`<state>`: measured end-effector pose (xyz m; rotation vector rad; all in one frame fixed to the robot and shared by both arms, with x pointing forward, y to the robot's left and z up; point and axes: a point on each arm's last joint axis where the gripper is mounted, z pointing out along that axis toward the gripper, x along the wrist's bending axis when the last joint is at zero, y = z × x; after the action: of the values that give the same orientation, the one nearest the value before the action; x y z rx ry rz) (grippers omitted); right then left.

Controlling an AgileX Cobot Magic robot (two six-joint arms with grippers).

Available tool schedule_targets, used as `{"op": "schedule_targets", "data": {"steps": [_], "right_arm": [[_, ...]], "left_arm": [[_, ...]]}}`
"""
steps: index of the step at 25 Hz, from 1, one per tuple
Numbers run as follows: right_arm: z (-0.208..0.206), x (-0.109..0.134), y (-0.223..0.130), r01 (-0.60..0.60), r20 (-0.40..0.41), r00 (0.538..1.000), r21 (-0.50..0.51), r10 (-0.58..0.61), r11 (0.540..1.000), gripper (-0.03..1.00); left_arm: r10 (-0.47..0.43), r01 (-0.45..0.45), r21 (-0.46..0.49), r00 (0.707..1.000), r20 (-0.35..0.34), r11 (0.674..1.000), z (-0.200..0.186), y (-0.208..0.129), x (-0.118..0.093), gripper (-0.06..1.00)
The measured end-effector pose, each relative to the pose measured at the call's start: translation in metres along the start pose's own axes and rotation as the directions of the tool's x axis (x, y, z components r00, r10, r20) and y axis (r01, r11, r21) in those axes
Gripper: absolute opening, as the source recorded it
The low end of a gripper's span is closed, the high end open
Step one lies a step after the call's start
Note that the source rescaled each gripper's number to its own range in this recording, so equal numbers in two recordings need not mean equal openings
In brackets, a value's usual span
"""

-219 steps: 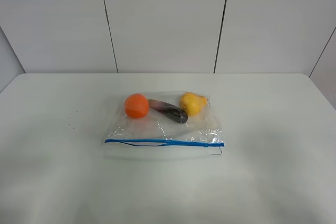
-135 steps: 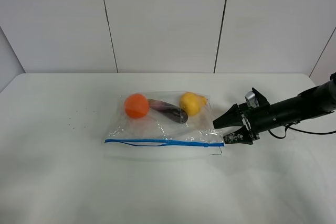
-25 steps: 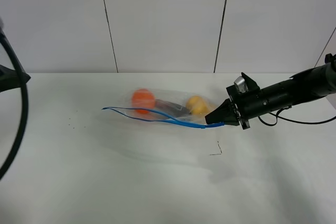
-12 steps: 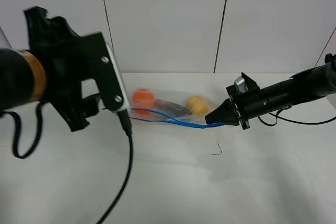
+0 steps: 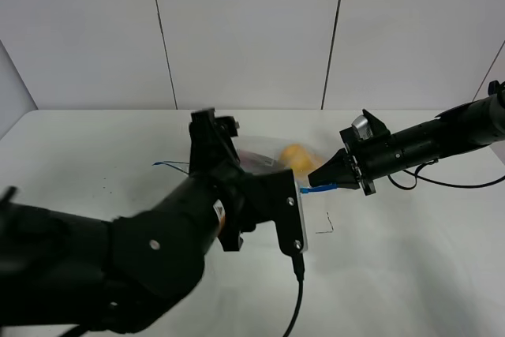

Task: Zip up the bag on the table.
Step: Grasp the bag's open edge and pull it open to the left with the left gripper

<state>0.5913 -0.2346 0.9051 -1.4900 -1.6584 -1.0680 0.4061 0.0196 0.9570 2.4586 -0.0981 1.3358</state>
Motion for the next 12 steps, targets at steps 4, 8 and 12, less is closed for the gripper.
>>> {"op": "schedule_targets", "data": {"steps": [4, 8, 12], "right_arm": [[0.000, 0.000, 0.000, 0.000, -0.001, 1.000, 0.000, 0.000, 1.000, 0.00], [0.000, 0.000, 0.000, 0.000, -0.001, 1.000, 0.000, 0.000, 1.000, 0.00], [0.000, 0.000, 0.000, -0.001, -0.001, 1.000, 0.000, 0.001, 1.000, 0.00]], "left_arm": [[-0.010, 0.010, 0.003, 0.999, 0.047, 1.000, 0.016, 0.014, -0.027, 1.00], [-0.009, 0.010, -0.027, 0.998, 0.058, 1.000, 0.028, 0.036, -0.036, 1.00], [-0.031, 0.033, -0.049, 0.998, 0.049, 0.998, 0.041, 0.054, -0.036, 1.00]]}}
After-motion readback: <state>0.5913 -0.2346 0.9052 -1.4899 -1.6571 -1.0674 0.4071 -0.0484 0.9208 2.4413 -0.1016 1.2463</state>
